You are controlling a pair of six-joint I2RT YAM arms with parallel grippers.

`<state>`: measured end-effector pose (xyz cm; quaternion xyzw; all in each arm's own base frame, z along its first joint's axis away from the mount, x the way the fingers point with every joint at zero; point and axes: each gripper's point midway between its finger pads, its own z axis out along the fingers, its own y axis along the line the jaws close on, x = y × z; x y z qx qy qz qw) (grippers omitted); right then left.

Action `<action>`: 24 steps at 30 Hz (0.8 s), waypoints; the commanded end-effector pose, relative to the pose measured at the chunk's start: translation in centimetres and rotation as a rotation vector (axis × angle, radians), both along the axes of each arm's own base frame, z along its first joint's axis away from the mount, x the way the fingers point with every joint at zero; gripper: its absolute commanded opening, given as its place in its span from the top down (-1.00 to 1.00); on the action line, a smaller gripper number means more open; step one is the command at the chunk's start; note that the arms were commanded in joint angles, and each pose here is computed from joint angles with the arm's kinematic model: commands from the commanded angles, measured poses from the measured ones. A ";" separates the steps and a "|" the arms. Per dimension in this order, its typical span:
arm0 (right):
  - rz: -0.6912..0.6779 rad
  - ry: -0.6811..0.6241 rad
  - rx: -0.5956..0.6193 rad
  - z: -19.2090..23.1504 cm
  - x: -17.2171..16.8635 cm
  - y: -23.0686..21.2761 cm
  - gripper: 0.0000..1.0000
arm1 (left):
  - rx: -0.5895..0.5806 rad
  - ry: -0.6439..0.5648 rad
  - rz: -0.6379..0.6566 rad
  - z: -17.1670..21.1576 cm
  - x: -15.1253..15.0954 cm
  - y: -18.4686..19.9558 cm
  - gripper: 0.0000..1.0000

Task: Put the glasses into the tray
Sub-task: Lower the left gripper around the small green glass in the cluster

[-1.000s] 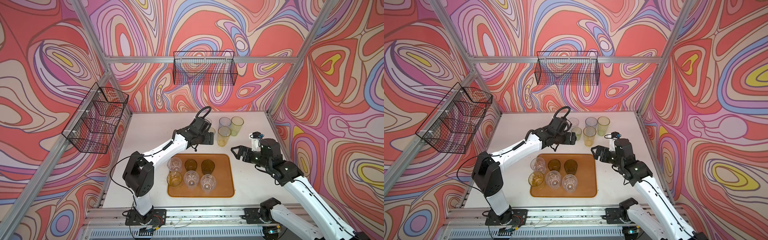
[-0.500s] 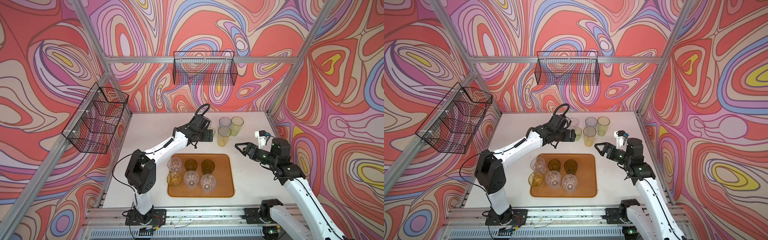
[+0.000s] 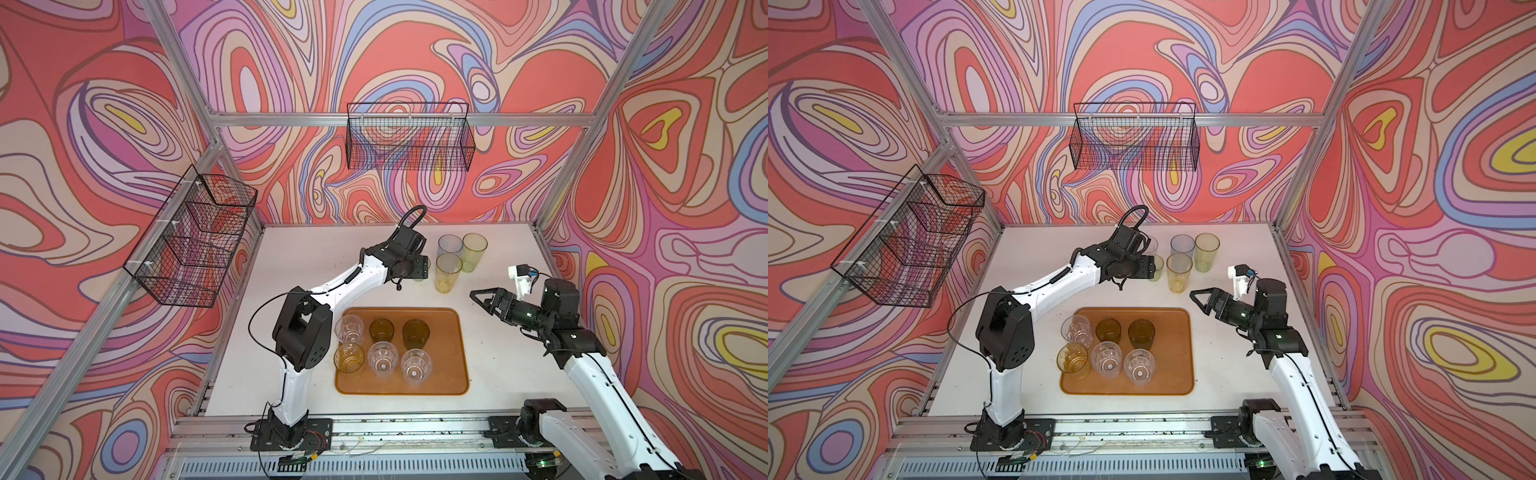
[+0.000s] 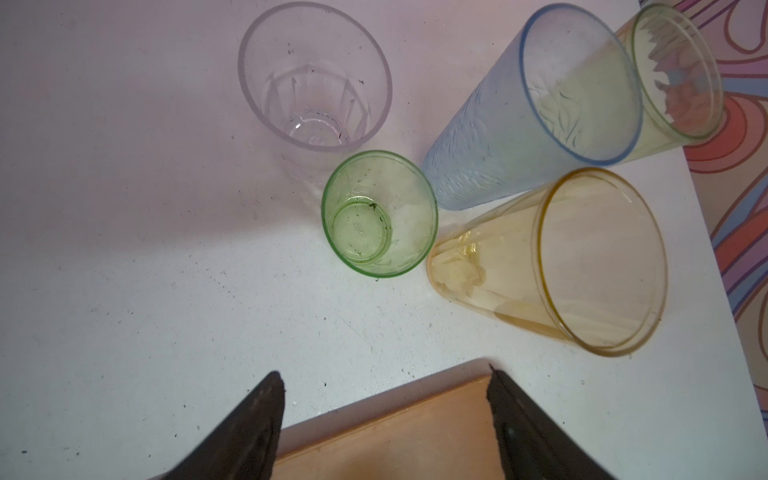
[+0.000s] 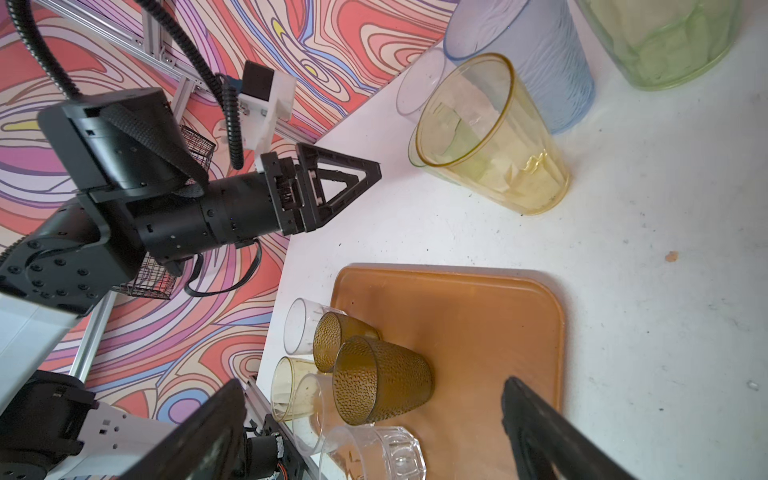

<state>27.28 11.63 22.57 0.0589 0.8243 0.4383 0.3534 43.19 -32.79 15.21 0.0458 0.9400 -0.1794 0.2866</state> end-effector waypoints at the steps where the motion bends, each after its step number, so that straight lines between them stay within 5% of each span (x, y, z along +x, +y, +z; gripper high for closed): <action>1: 0.018 -0.007 -0.010 -0.4 -0.3 0.0 -0.97 | 0.022 0.046 0.008 -1.4 0.5 0.5 -0.48; 24: 0.000 -0.010 -0.025 -0.9 -1.0 -0.3 -0.97 | 0.031 0.076 0.043 -4.2 3.8 0.3 -0.02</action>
